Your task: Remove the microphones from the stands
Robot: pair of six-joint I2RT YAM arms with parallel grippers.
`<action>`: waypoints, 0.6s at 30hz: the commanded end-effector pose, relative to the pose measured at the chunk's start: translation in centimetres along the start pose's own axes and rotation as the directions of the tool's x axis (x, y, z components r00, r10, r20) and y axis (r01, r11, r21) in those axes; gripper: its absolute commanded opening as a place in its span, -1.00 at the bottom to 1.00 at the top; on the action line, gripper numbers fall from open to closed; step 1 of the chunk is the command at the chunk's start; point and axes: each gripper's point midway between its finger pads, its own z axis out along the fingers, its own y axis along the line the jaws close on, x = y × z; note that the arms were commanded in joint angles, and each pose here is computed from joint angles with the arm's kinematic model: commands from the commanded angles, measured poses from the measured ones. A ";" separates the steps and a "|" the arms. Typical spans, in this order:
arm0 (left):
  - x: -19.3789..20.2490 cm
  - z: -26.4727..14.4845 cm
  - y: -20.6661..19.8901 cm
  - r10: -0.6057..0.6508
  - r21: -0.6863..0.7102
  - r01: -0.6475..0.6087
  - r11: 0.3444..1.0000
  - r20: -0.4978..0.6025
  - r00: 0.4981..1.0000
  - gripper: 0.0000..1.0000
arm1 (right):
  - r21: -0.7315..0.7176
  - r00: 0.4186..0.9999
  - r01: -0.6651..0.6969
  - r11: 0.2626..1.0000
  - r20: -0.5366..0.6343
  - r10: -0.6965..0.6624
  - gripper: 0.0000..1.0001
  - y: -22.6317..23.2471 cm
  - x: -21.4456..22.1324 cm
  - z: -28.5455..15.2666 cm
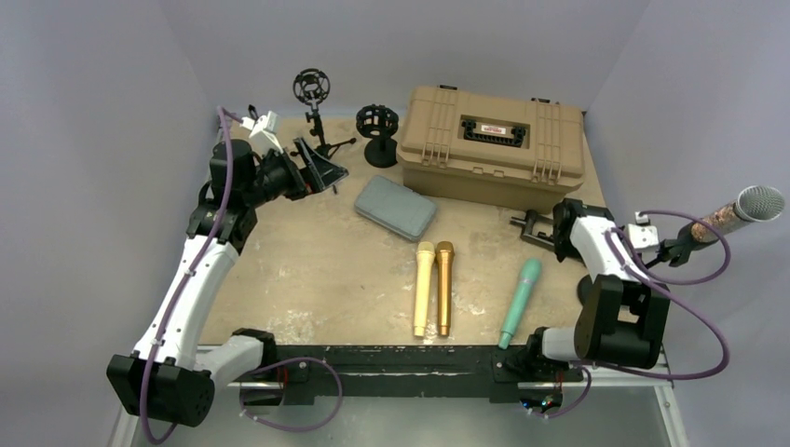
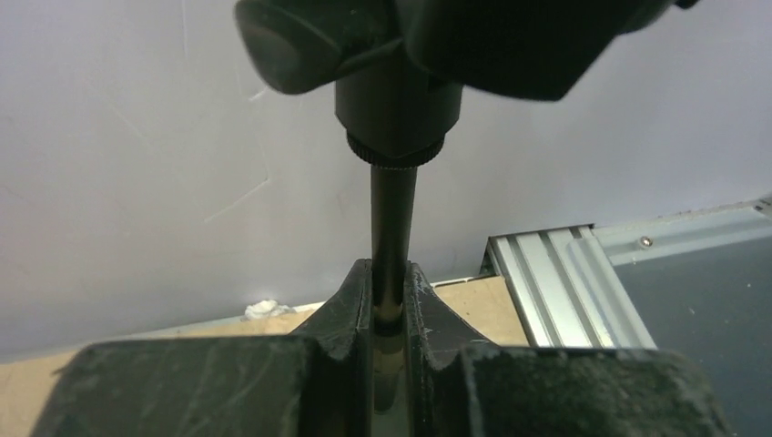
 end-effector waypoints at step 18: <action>-0.4 0.3 -0.3 0.023 0.023 -0.023 0.999 0.017 1.000 0.89 | -0.325 0.971 0.038 0.945 0.235 0.042 -1.00 4.4 -11.5 -7.7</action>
